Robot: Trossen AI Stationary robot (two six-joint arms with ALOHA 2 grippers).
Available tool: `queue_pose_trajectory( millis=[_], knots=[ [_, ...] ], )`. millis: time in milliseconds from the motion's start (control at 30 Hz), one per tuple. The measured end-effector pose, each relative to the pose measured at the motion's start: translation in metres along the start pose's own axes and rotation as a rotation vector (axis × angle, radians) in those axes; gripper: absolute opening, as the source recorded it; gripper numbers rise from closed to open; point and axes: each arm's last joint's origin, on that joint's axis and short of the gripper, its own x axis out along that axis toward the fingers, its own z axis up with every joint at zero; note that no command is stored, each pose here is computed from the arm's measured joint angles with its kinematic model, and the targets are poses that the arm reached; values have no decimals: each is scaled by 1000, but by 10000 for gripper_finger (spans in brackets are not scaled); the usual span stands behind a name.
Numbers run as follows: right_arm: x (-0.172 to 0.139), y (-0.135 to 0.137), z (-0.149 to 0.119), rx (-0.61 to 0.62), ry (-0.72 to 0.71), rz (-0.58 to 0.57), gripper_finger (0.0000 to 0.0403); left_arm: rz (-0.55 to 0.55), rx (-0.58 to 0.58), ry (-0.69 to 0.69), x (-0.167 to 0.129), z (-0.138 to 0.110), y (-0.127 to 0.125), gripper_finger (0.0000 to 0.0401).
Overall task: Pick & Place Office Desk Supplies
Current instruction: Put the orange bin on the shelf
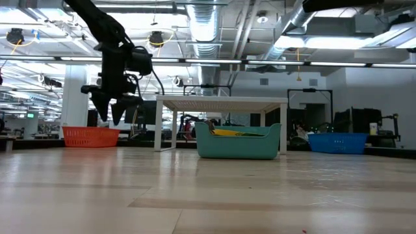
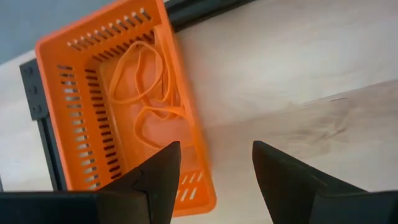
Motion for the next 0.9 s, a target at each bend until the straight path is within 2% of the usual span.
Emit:
queue_pose_trajectory(
  millis=[167,267,567,900],
  knots=[
    [-1,0,0,1,-2,1,152,-1,-29,-1,4,-3,-1,185],
    [-1,0,0,1,-2,0,152,-42,-47,2,9,-6,-3,177],
    [-1,0,0,8,-2,1,152,-33,-68,-20,13,-7,-3,162],
    [-1,0,0,7,-1,3,152,-37,-67,-49,13,-5,-4,163]
  ],
)
